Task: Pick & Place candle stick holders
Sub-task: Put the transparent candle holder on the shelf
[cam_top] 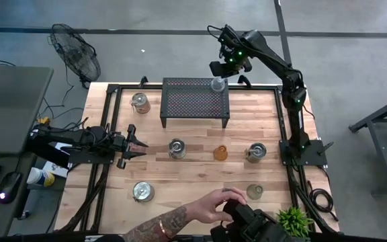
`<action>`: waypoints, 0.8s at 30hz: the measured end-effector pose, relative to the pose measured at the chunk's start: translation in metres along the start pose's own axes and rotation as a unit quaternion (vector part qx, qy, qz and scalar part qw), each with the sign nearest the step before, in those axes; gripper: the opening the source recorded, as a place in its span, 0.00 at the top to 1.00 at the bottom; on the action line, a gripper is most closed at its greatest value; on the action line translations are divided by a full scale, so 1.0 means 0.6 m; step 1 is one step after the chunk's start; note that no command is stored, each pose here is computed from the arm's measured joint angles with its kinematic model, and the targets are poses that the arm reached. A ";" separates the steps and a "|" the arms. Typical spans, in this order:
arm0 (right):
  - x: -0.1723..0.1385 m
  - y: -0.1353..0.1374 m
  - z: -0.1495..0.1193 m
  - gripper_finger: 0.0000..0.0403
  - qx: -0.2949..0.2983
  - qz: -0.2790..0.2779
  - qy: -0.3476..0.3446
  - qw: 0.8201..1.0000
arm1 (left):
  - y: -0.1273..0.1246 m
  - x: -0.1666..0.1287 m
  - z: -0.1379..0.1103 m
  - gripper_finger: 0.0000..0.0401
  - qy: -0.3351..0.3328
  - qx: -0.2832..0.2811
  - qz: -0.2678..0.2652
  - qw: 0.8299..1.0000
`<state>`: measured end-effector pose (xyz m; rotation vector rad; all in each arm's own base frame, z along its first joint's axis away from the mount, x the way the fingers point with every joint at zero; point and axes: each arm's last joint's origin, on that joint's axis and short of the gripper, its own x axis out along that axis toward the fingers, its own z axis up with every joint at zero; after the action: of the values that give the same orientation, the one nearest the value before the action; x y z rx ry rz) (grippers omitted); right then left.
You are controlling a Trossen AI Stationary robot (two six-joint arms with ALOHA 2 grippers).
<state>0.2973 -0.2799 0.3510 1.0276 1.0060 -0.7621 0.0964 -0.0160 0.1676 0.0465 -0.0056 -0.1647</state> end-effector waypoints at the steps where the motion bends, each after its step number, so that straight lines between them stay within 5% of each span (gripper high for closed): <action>1: 0.001 -0.001 0.001 0.94 0.001 0.000 0.001 1.000 | 0.000 0.000 0.000 0.64 0.000 0.000 0.000 1.000; 24: 0.007 -0.001 0.005 0.89 -0.009 -0.004 -0.002 1.000 | 0.000 0.000 0.000 0.64 0.000 0.000 0.001 1.000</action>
<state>0.2990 -0.2829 0.3475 1.0073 1.0117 -0.7605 0.0964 -0.0159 0.1677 0.0465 -0.0055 -0.1628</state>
